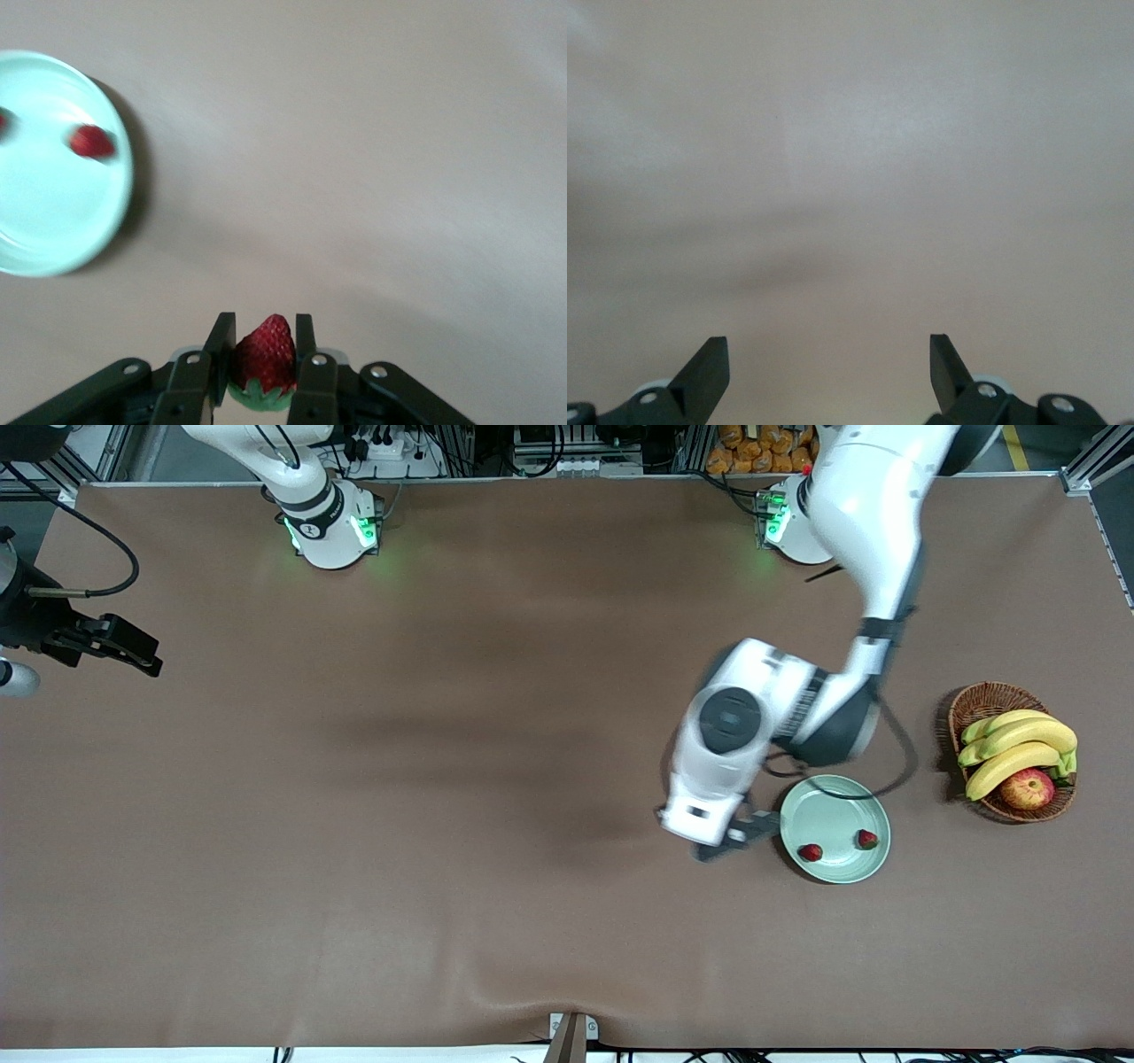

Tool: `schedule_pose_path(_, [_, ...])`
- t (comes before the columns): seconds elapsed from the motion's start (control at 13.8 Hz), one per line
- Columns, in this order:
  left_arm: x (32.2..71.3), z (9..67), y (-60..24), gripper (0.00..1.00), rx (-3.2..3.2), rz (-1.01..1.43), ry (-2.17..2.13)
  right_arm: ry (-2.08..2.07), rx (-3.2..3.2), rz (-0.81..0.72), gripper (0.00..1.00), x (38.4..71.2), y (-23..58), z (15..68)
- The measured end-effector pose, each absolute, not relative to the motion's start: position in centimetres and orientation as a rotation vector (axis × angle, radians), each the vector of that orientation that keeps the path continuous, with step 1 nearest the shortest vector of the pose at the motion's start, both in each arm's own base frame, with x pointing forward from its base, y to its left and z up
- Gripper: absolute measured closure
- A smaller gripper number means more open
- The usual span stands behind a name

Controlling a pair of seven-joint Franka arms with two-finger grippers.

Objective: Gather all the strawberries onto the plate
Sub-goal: 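Carry the strawberry to the plate and open the left gripper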

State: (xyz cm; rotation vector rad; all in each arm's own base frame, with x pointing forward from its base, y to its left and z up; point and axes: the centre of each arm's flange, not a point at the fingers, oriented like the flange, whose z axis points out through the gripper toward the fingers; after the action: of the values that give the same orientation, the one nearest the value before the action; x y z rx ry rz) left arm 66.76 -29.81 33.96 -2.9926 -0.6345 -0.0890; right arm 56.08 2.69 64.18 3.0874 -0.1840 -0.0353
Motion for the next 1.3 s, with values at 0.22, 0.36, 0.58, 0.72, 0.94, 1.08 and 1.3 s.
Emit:
schedule_pose_path(0.22, [67.7,32.7,-24.8,0.68,-2.962,-0.037,-0.67,-0.181,3.09,-0.031,0.0,56.1,2.7,64.2])
schedule_pose_path(0.36, [67.8,31.7,-22.3,0.68,-2.957,0.002,-0.624,-0.18,3.09,-0.03,0.0,56.1,2.8,64.2])
schedule_pose_path(0.58, [67.7,29.1,-18.3,0.68,-2.952,0.059,-0.501,-0.178,3.091,-0.029,0.0,56.1,2.8,64.3])
schedule_pose_path(0.72, [67.4,26.5,-15.0,0.68,-2.952,0.072,-0.41,-0.178,3.091,-0.029,0.0,56.1,2.8,64.3])
schedule_pose_path(0.94, [67.0,22.6,-10.7,0.68,-2.966,0.093,-0.327,-0.178,3.091,-0.026,0.0,56.1,2.7,64.3])
schedule_pose_path(1.08, [66.9,20.4,-9.4,0.64,-2.974,0.12,-0.279,-0.178,3.091,-0.025,0.0,56.1,2.7,64.3])
schedule_pose_path(1.3, [67.1,20.3,-9.7,0.33,-2.984,0.108,-0.255,-0.178,3.092,-0.025,0.0,56.1,2.7,64.3])
